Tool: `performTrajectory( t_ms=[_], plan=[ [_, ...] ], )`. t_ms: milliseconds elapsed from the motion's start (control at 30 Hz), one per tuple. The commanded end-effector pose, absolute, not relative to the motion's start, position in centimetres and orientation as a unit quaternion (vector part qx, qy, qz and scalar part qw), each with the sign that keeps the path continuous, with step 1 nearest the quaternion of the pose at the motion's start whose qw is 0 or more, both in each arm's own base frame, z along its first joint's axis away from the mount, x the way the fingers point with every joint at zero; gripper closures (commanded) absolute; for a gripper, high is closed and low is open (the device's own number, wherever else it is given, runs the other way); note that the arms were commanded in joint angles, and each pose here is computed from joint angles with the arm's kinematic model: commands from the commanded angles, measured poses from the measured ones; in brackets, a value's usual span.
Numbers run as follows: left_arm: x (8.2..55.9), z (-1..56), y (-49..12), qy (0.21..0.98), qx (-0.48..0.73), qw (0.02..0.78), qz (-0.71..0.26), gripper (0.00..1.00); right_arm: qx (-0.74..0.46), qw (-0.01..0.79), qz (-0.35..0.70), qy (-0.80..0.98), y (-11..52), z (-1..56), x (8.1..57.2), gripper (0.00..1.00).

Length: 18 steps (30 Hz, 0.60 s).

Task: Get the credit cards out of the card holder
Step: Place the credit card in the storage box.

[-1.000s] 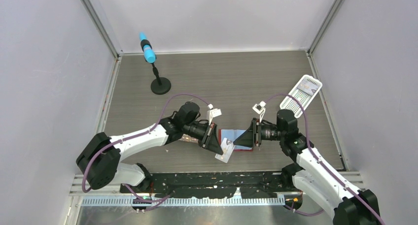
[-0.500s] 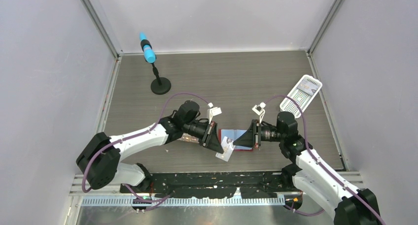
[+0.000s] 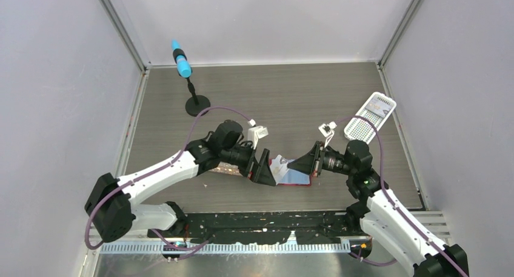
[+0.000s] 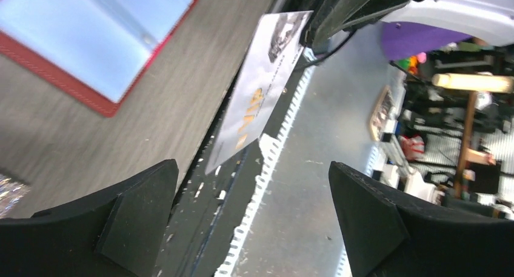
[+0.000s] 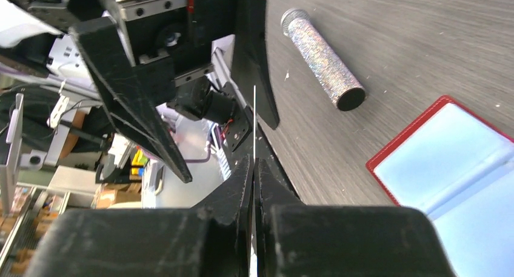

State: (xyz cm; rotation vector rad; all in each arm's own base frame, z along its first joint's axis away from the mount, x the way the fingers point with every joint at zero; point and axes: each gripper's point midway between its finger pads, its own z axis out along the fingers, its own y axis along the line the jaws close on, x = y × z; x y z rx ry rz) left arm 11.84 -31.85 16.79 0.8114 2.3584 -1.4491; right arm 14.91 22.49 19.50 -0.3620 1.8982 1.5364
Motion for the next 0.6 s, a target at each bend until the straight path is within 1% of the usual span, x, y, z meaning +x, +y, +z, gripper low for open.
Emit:
performTrajectory(
  t_ms=[0,233,400,567],
  plan=[
    [13.6,18.0,-29.7,0.835,0.291,0.195,-0.424,0.0,-0.11,0.39,0.562,0.721,21.9,21.8,17.3,0.95],
    [16.3,18.9,-25.5,0.873,0.265,0.274,-0.305,0.0,-0.037,0.447,0.507,0.736,19.1,22.1,21.6,0.95],
    [16.9,19.4,-21.1,0.903,0.255,0.282,-0.2,0.0,0.041,0.5,0.427,0.752,15.3,21.5,25.9,0.95],
    [16.3,20.5,-18.0,0.904,0.263,0.301,-0.153,0.0,0.131,0.552,0.347,0.747,9.8,21.2,30.1,0.95]
  ],
)
